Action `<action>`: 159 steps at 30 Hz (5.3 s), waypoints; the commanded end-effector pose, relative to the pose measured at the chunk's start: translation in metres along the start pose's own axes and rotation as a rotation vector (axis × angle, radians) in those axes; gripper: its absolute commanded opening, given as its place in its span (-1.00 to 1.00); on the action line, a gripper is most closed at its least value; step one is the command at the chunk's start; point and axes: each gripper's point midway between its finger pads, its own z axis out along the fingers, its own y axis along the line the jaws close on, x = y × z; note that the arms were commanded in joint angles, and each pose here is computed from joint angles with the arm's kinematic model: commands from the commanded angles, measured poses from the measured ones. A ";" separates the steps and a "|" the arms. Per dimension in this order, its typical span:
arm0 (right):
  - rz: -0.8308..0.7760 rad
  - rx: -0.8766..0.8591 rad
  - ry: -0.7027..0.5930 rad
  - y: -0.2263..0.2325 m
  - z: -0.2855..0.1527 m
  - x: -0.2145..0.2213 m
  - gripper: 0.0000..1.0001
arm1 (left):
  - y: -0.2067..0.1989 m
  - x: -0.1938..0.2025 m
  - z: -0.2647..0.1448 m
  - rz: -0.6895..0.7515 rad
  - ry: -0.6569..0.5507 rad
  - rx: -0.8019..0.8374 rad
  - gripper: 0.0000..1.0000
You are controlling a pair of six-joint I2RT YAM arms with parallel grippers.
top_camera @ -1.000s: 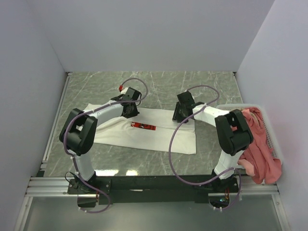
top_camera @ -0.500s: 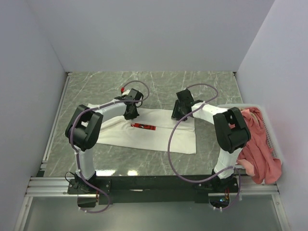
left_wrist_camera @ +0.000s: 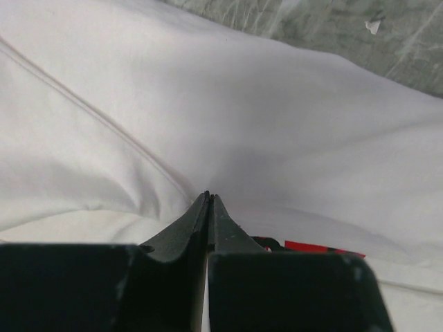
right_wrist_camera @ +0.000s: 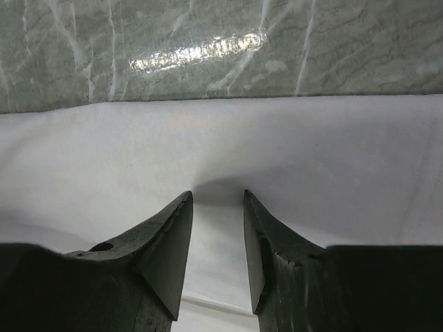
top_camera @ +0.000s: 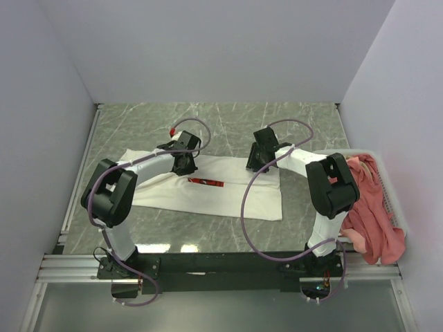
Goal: Fold and stack the t-shirts
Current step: Fold the tshirt
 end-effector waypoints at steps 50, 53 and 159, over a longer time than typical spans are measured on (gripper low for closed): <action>0.033 0.033 -0.095 -0.052 -0.071 0.050 -0.13 | -0.002 0.018 -0.008 -0.015 -0.023 0.123 -0.85; 0.035 0.005 -0.161 -0.042 -0.093 0.031 -0.13 | -0.007 0.015 -0.011 -0.014 -0.027 0.147 -0.85; -0.192 -0.519 -0.166 0.137 -0.074 0.000 -0.14 | 0.151 0.005 -0.044 -0.346 0.092 0.000 -0.99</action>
